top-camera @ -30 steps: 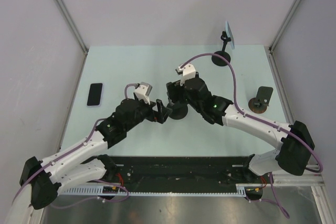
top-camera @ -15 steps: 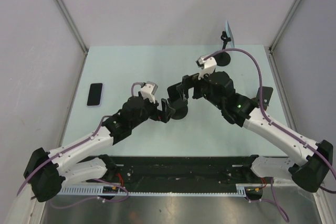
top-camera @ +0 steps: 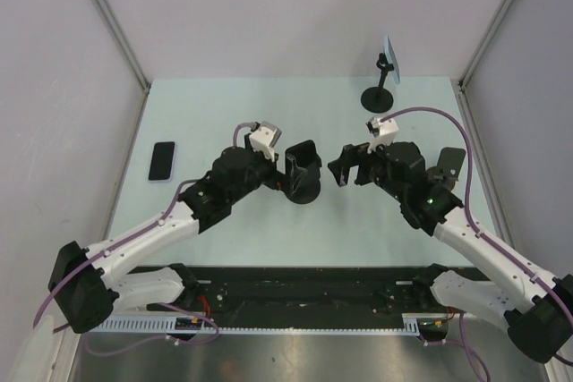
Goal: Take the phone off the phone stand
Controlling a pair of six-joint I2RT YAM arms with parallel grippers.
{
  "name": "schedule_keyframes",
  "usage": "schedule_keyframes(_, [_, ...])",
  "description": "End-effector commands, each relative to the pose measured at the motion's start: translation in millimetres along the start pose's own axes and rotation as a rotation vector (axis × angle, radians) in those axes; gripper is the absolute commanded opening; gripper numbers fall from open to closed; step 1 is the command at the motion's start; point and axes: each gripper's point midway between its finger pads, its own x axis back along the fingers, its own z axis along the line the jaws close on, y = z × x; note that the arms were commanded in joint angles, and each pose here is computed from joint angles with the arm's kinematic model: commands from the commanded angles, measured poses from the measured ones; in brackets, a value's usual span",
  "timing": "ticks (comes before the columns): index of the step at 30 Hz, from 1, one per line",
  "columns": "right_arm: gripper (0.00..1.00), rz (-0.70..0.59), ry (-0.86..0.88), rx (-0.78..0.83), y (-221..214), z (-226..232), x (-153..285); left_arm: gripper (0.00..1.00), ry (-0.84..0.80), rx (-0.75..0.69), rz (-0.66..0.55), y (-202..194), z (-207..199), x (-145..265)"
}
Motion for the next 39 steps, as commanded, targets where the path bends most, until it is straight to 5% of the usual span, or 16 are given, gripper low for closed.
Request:
schedule_keyframes(1, [0.93, -0.083, 0.058, -0.016, 16, 10, 8, 0.98, -0.029, -0.075, -0.074, 33, -8, -4])
schedule_keyframes(39, [0.92, -0.061, 0.130, 0.045, -3, 21, 1, 0.81, -0.064, -0.005, -0.010, 19, -11, -11])
